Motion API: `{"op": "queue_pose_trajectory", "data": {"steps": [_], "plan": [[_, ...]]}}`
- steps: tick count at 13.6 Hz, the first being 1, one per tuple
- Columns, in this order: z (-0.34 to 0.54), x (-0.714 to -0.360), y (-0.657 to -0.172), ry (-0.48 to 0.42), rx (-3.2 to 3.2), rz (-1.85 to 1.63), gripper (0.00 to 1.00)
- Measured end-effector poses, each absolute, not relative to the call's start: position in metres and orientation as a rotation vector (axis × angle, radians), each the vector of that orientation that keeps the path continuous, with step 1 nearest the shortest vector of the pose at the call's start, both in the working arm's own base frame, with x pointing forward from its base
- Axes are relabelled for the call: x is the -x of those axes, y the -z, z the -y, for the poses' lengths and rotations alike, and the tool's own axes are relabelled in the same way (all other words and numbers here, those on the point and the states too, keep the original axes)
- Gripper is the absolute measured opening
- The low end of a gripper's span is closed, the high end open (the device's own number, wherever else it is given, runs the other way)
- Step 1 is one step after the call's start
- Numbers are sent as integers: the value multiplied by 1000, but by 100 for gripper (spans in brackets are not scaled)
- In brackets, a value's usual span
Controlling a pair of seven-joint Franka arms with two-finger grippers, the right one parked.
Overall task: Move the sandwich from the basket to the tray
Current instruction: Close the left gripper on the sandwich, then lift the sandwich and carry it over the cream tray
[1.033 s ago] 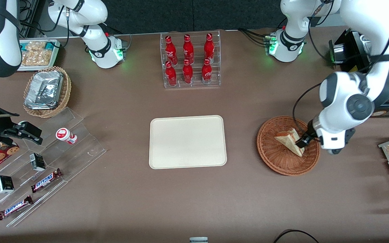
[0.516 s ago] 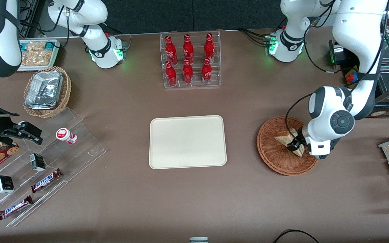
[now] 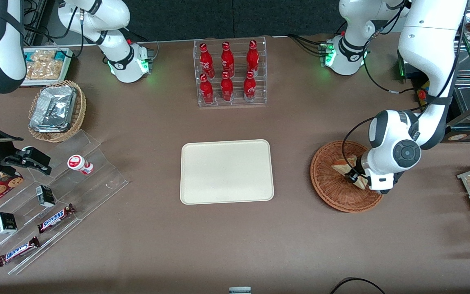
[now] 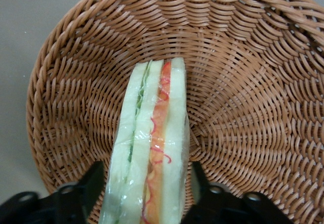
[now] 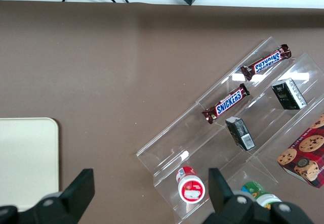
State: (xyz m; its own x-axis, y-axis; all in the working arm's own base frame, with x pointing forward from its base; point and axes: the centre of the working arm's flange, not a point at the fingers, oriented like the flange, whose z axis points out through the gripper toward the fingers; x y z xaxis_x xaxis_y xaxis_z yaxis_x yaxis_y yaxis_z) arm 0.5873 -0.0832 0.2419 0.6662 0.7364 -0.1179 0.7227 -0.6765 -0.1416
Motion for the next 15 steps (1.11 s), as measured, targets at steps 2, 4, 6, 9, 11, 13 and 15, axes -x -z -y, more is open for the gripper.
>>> {"op": "queue_pose_trajectory", "data": {"steps": [2, 4, 6, 9, 11, 13, 15], "plan": [[86, -589, -246, -245, 2800, 1221, 46], [96, -594, -260, -230, 2819, 1206, 33], [111, -601, -286, -237, 2837, 1171, 29], [154, -609, -343, -250, 2890, 1070, 26], [197, -608, -382, -248, 2951, 973, 18], [239, -601, -412, -238, 3023, 856, 15], [279, -588, -427, -211, 3079, 702, 15]]}}
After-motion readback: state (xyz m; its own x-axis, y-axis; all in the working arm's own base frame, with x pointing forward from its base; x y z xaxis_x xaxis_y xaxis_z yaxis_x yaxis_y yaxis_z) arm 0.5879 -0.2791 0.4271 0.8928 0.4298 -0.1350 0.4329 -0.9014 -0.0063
